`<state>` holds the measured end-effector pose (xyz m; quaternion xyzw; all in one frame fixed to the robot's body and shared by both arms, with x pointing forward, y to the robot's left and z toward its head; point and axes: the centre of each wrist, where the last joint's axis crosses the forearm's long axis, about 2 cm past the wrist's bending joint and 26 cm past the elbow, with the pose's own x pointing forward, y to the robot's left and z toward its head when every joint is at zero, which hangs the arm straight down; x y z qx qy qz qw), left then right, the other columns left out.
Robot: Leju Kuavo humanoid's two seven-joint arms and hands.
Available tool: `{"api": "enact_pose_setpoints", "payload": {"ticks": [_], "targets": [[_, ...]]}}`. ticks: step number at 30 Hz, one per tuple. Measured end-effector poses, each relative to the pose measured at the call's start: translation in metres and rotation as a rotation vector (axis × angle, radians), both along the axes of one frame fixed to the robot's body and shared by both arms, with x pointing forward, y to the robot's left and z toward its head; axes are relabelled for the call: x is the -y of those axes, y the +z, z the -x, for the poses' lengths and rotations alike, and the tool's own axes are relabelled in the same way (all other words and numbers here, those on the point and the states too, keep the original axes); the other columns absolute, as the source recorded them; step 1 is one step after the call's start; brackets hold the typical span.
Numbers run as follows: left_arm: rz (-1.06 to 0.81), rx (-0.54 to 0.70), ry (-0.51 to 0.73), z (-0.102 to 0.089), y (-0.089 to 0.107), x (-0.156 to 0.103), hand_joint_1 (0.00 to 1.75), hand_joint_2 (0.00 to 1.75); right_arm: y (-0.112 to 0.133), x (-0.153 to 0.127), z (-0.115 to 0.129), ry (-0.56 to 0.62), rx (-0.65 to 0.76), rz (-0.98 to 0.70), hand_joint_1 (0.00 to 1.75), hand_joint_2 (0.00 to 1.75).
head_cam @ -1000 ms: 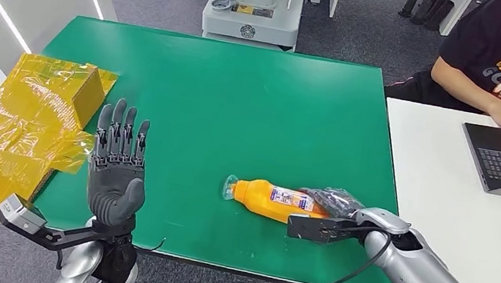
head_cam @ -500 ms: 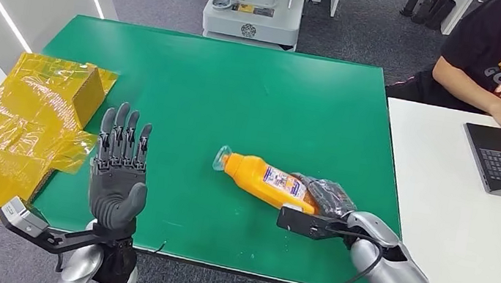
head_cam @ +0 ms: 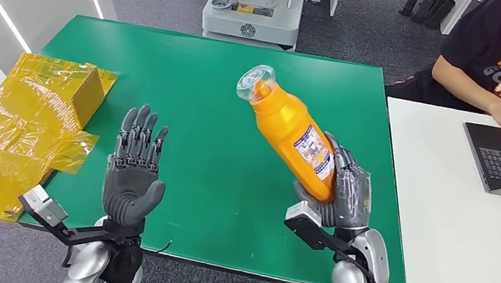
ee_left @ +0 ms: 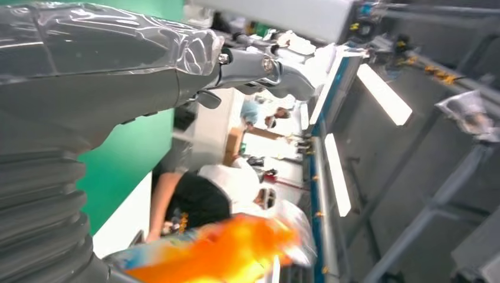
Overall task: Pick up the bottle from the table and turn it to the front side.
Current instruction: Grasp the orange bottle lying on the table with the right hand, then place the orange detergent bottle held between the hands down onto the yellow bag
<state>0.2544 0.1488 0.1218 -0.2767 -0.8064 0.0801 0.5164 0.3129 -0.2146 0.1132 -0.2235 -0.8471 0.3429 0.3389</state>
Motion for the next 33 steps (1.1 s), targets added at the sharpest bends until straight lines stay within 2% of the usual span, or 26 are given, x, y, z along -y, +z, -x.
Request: {"api": "enact_pose_setpoints", "payload": {"ticks": [6,12,19,33], "targets": [[-0.024,-0.058,-0.087,-0.01,-0.002,0.011,0.0,1.75,-0.001,-0.009,0.014,0.014,0.051,-0.066,1.75,1.75],[-0.039,-0.045,-0.163,-0.02,0.004,0.021,0.0,1.75,-0.003,-0.021,0.016,0.101,-0.045,-0.049,1.75,1.75],[-0.058,-0.025,-0.188,-0.028,0.009,0.026,0.0,1.75,-0.004,-0.034,0.015,0.226,-0.194,0.005,1.75,1.75],[-0.067,-0.024,-0.197,-0.034,0.01,0.029,0.0,1.75,0.0,-0.052,0.011,0.373,-0.211,0.047,1.75,1.75]]}}
